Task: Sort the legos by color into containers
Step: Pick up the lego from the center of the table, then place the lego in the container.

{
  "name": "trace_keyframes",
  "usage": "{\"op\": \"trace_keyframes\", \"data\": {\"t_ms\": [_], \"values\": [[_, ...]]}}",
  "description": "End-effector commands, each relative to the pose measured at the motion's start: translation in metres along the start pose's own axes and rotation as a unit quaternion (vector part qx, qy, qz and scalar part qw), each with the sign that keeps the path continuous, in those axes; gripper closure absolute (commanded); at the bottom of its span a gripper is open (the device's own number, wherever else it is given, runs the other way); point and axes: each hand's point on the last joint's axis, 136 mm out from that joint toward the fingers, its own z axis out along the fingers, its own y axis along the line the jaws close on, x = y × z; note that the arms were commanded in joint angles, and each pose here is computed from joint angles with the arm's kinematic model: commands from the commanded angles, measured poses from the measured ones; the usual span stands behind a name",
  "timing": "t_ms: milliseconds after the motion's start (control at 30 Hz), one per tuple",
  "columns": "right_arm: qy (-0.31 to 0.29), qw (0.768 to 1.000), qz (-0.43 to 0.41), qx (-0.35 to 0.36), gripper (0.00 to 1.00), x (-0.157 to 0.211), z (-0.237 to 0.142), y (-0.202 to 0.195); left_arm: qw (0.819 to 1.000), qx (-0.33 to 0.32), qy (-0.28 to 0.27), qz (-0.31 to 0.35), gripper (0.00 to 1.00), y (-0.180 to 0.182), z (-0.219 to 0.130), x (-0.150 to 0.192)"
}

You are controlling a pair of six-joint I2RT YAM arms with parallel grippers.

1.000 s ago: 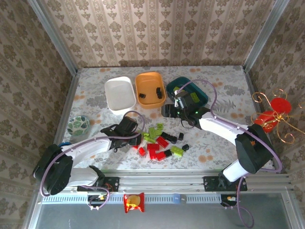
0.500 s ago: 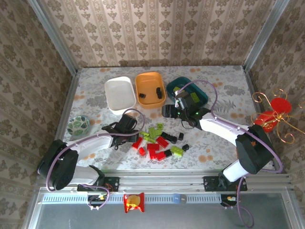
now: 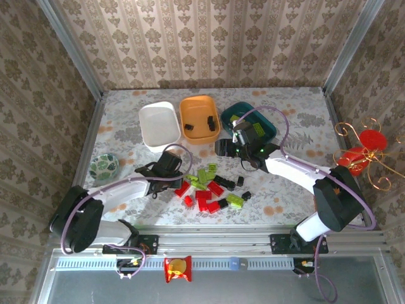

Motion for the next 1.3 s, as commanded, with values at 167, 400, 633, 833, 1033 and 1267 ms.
{"op": "trace_keyframes", "data": {"t_ms": [167,400,633,833,1033,1267], "values": [[-0.016,1.000,0.007,0.001,0.28,-0.001,-0.012,-0.001,0.991,-0.008,-0.129,-0.030,0.75,0.012,-0.062,-0.091],[-0.008,1.000,0.009,0.010,0.28,0.007,-0.015,-0.007,0.972,-0.076,-0.215,-0.061,0.75,0.050,-0.077,-0.168],[-0.006,1.000,0.010,0.013,0.28,0.012,-0.022,-0.010,0.967,-0.111,-0.202,-0.111,0.77,0.099,-0.032,-0.210],[0.009,1.000,0.016,0.017,0.28,0.026,-0.023,-0.017,0.971,-0.125,-0.159,-0.127,0.75,0.118,0.004,-0.223],[0.000,1.000,0.016,0.023,0.26,0.029,-0.040,-0.022,0.972,-0.110,-0.158,-0.135,0.47,0.116,0.004,-0.232],[-0.004,0.999,0.019,0.036,0.26,0.033,-0.051,-0.030,0.967,-0.048,-0.214,-0.130,0.22,0.080,-0.049,-0.241]]}}
